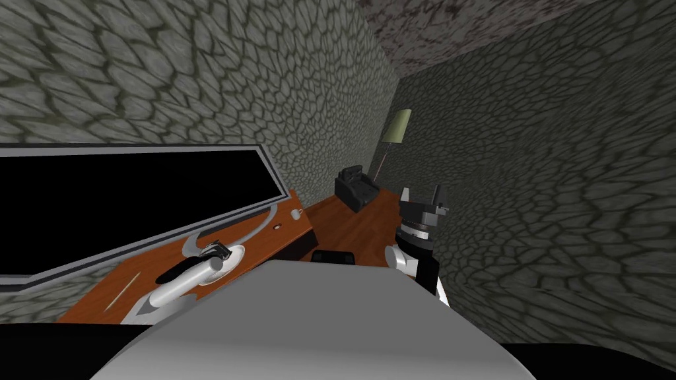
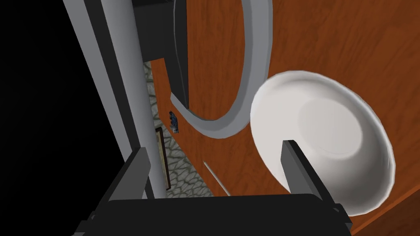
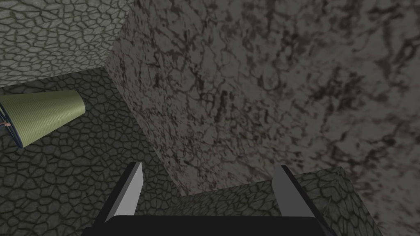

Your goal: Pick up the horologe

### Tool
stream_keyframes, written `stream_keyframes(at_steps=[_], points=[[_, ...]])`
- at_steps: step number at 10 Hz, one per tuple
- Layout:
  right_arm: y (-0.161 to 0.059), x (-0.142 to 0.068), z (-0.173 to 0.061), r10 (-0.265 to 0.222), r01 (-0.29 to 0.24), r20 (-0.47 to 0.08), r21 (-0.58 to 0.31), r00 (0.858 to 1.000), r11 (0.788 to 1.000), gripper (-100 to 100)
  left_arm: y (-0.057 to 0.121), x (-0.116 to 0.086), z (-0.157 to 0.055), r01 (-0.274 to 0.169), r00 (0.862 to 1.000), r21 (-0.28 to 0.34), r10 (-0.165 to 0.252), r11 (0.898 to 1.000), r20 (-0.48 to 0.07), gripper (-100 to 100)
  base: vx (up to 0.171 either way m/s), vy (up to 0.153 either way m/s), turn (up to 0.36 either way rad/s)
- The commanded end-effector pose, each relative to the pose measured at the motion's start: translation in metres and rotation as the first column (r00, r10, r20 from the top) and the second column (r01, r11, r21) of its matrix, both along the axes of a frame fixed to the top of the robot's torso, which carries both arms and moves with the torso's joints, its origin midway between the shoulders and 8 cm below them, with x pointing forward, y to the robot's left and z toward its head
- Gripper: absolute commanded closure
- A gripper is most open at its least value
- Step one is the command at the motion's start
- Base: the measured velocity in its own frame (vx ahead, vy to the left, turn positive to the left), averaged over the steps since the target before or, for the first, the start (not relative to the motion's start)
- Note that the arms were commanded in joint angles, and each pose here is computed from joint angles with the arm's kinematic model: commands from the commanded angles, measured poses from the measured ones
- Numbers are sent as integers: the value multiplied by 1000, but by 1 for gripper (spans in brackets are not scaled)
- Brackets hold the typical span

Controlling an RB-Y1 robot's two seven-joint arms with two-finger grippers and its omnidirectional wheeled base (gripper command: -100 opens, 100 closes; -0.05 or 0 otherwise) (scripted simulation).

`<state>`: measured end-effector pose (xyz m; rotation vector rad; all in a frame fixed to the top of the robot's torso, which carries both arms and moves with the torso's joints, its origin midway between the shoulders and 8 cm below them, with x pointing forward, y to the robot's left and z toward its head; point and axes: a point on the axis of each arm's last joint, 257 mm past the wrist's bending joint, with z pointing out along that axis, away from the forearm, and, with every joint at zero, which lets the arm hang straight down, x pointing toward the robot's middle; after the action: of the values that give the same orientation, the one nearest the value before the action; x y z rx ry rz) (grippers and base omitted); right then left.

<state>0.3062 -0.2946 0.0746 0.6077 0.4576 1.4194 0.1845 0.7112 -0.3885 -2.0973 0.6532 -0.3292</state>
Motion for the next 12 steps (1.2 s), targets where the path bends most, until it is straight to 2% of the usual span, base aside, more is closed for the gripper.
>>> stream_keyframes(at_steps=[1, 2, 3, 4, 5, 7, 8, 9, 10, 11, 12], points=[[0, 0, 0, 0, 0, 0, 0, 1000, 1000, 0, 7, -26, -15, -61, 998, -53, 60, 997, -25, -100, 56, -10, -241], [0, 0, 0, 0, 0, 0, 0, 1000, 1000, 0, 12, -46, -26, -114, 993, -90, 111, 989, -41, -100, 118, -6, -376], [0, 0, 0, 0, 0, 0, 0, 1000, 1000, 0, 10, -52, -33, -123, 991, -109, 118, 986, -56, -100, 100, 4, -219], [0, 0, 0, 0, 0, 0, 0, 1000, 1000, 0, 13, -73, -44, -178, 983, -146, 169, 973, -73, -100, 98, 0, -335], [0, 0, 0, 0, 0, 0, 0, 1000, 1000, 0, 10, -75, -46, -181, 982, -159, 169, 971, -83, -100, 73, 10, -156], [0, 0, 0, 0, 0, 0, 0, 1000, 1000, 0, 10, -112, -64, -277, 959, -232, 256, 932, -119, -100, 105, 10, -355], [0, 0, 0, 0, 0, 0, 0, 1000, 1000, 0, 5, -118, -72, -287, 956, -250, 260, 925, -137, -100, 97, 35, -106], [0, 0, 0, 0, 0, 0, 0, 1000, 1000, 0, 1, -137, -83, -334, 941, -289, 299, 897, -160, -100, 96, 25, -189], [0, 0, 0, 0, 0, 0, 0, 1000, 1000, 0, 0, -137, -83, -335, 940, -292, 299, 896, -163, -100, 70, 36, -156], [0, 0, 0, 0, 0, 0, 0, 1000, 1000, 0, -7, -155, -94, -379, 924, -331, 333, 864, -190, -100, 67, 43, -266], [0, 0, 0, 0, 0, 0, 0, 1000, 1000, 0, -7, -155, -94, -380, 924, -332, 333, 864, -190, -100, 64, 34, -123]])
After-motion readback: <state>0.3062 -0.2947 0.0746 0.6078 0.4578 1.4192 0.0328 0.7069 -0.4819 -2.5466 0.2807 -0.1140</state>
